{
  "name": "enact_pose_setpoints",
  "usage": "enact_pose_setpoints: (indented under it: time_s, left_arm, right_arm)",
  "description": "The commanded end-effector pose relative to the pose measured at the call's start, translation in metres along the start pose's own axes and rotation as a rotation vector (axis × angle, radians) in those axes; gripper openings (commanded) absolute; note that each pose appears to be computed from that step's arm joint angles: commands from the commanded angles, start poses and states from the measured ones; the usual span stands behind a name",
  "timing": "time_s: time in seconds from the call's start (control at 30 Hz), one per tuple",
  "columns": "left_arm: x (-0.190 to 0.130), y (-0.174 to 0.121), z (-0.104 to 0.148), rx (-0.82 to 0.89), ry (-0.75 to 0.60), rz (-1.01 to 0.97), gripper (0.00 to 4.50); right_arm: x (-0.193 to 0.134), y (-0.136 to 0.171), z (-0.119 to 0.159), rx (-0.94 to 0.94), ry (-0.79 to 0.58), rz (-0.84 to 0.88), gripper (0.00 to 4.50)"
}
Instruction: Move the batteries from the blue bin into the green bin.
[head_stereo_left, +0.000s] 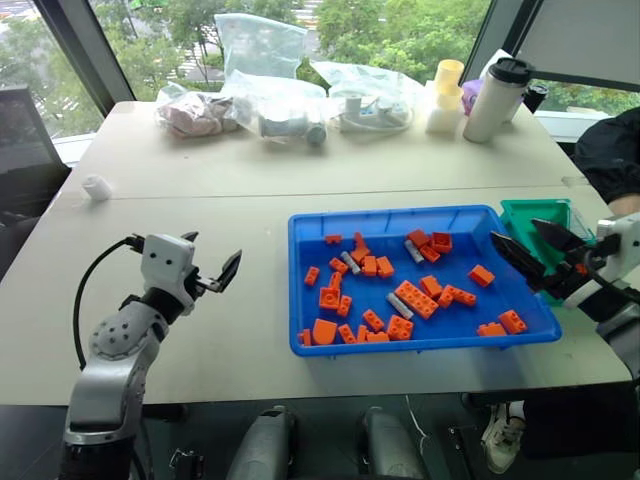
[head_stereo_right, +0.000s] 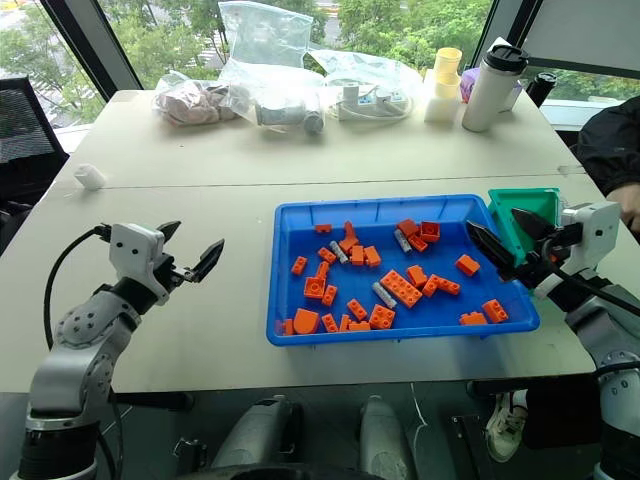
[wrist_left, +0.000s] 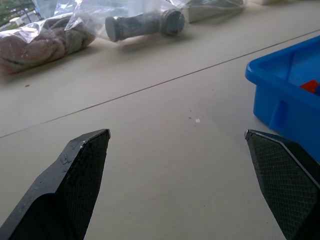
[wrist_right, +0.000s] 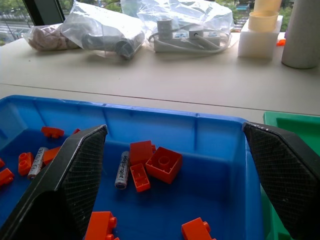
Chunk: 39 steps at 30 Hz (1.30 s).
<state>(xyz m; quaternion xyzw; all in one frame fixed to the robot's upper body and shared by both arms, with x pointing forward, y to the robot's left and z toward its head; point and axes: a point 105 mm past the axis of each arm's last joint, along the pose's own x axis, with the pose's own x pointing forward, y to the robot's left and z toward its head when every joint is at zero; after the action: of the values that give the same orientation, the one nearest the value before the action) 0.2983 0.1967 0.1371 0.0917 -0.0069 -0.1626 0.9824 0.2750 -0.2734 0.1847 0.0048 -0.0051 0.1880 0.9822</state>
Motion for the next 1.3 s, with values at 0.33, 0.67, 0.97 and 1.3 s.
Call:
enact_pose_setpoints:
  time_s: [0.33,0.67,0.97,1.3]
  left_arm:
    - [0.004,0.001,0.015,-0.001,-0.063,0.027,4.5]
    - [0.009,-0.002,0.018,-0.001,-0.063,0.023,4.5]
    - [0.013,-0.01,0.031,0.02,-0.057,-0.099,4.5]
    - [0.005,-0.05,0.035,0.135,0.023,-0.466,4.5]
  right_arm:
    - [0.008,0.002,0.006,-0.066,0.003,-0.01,4.46]
    - [0.015,0.007,-0.002,-0.06,0.063,0.012,4.46]
    - [0.032,0.014,0.003,-0.021,0.08,0.049,4.46]
    - [0.065,0.119,-0.02,-0.033,0.331,0.524,4.46]
